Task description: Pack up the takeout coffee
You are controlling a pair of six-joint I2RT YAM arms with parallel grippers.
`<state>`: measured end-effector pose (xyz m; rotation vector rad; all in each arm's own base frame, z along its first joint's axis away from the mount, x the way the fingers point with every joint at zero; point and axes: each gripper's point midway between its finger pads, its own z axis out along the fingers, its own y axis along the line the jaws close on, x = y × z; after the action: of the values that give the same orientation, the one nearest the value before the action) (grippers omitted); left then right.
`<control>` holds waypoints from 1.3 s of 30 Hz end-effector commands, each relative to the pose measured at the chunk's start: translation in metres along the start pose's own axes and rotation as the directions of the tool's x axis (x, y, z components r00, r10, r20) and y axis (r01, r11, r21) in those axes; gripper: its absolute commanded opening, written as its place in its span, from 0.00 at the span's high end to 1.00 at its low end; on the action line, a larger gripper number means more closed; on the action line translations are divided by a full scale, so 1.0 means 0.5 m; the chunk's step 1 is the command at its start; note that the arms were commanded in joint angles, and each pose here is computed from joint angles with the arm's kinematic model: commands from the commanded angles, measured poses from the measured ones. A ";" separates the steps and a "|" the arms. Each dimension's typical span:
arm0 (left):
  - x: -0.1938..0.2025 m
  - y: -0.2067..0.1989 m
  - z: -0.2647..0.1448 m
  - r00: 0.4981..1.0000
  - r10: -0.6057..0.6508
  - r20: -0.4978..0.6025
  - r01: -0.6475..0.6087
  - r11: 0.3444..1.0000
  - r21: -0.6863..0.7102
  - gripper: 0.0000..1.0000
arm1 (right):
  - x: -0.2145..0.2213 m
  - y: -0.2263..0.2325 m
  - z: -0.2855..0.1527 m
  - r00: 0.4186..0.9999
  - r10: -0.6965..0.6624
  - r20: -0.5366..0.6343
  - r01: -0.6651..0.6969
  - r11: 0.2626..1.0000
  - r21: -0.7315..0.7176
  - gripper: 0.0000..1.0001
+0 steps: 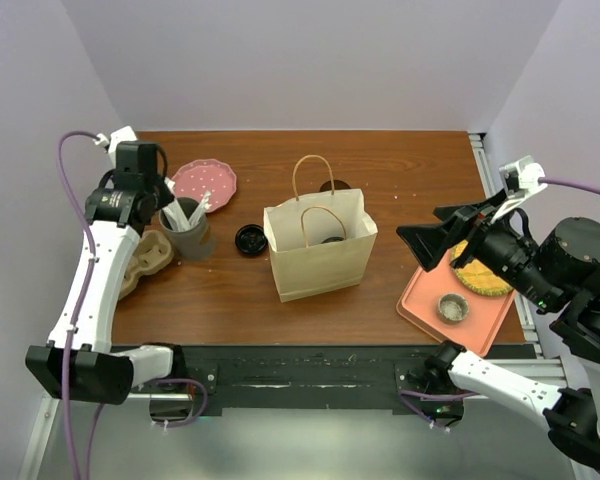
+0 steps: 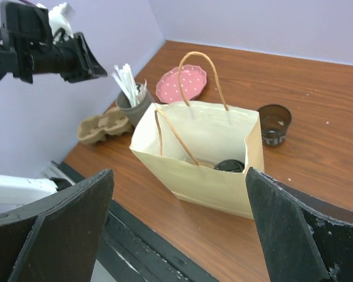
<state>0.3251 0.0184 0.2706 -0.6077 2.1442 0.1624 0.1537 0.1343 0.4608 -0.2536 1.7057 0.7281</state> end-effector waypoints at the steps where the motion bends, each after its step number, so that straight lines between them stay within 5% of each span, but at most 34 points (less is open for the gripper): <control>1: -0.024 0.020 0.055 0.988 -0.154 -0.001 0.154 0.988 0.020 0.66 | 0.007 -0.003 -0.001 0.998 -0.061 -0.011 0.061 0.998 -0.009 0.01; 29: -0.019 0.036 0.167 0.994 -0.113 -0.003 0.113 0.993 0.037 0.66 | -0.015 -0.029 -0.001 0.982 -0.191 0.012 0.190 0.981 0.047 0.01; 32: -0.026 0.041 0.168 0.995 -0.100 0.009 0.099 0.995 0.026 0.71 | -0.013 -0.031 -0.002 0.983 -0.183 0.011 0.183 0.982 0.050 0.01; 39: -0.060 0.045 0.146 0.994 -0.101 0.031 0.101 0.995 0.006 0.98 | -0.017 -0.034 -0.010 0.984 -0.179 0.024 0.178 0.982 0.059 0.01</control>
<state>0.3734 0.0638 0.2167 -0.7035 2.1557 0.0905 0.1605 0.1227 0.4525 -0.3781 1.6847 0.5614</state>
